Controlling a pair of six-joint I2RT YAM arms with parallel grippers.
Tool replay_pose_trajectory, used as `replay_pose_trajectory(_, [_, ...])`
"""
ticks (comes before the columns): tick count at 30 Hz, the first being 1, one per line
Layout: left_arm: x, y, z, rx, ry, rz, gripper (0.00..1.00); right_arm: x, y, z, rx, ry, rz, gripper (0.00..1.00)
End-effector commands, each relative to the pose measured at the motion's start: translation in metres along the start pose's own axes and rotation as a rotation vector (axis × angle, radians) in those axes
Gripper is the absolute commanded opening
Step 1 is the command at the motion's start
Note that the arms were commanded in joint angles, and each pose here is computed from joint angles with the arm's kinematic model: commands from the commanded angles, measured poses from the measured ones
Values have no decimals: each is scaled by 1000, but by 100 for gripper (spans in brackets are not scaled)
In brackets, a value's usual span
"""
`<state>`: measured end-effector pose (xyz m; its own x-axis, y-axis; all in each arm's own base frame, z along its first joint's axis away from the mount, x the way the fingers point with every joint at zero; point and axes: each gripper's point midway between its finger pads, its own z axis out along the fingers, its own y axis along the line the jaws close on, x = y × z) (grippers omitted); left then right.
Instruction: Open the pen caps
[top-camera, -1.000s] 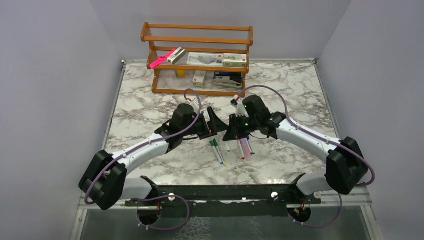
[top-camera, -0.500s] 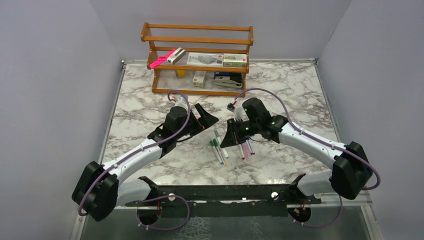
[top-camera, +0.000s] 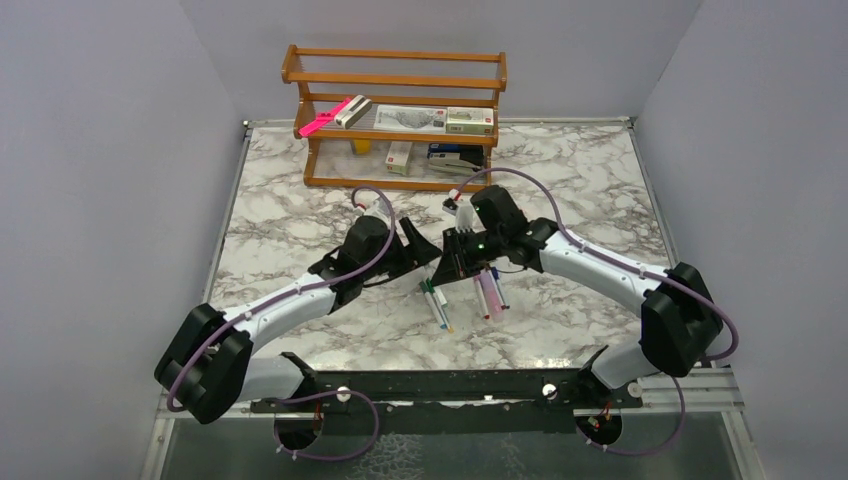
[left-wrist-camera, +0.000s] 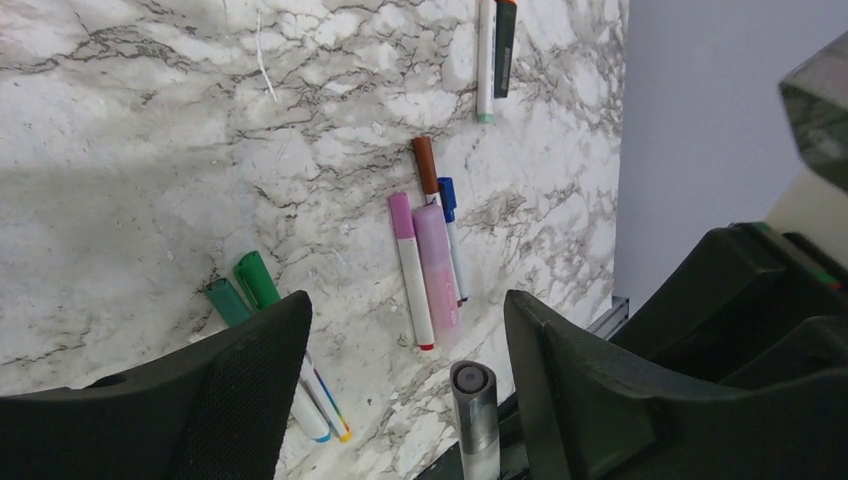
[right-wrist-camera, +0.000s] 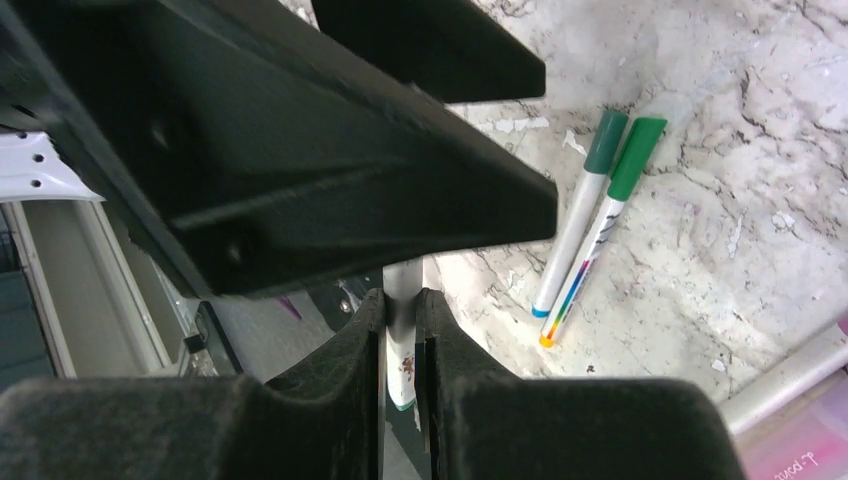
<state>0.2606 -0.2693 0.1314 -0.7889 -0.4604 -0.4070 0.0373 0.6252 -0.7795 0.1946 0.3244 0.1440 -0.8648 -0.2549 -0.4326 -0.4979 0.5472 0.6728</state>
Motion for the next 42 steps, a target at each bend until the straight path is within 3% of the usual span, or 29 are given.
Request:
replay_pose_trajectory(1, [2,-18,3,51,16,36,68,-18,8,2,-21,-31,-32,8])
replay_pose_trajectory(14, [7,-12,8,10,37,61,27,0,-3,6,-10,9,-5,7])
replay_pose_trajectory(16, [10,-12,9,12,48,64,18,2,-4,7,-9,11,-1,7])
replay_pose_trajectory(18, [11,-13,11,11,56,64,0,5,-5,8,-9,16,4,6])
replay_pose_trajectory(25, [10,-21,16,22,67,64,0,10,-5,11,-13,27,2,6])
replay_pose_trajectory(29, [6,-32,21,44,70,62,0,11,-5,14,-12,28,3,26])
replay_pose_trajectory(31, [7,-37,24,63,81,49,0,10,-6,15,-13,23,8,31])
replay_pose_trajectory(37, [16,-40,28,101,110,-8,0,6,-7,19,-4,16,18,32])
replay_pose_trajectory(42, [19,-45,25,135,120,-45,0,11,-16,25,16,24,33,25])
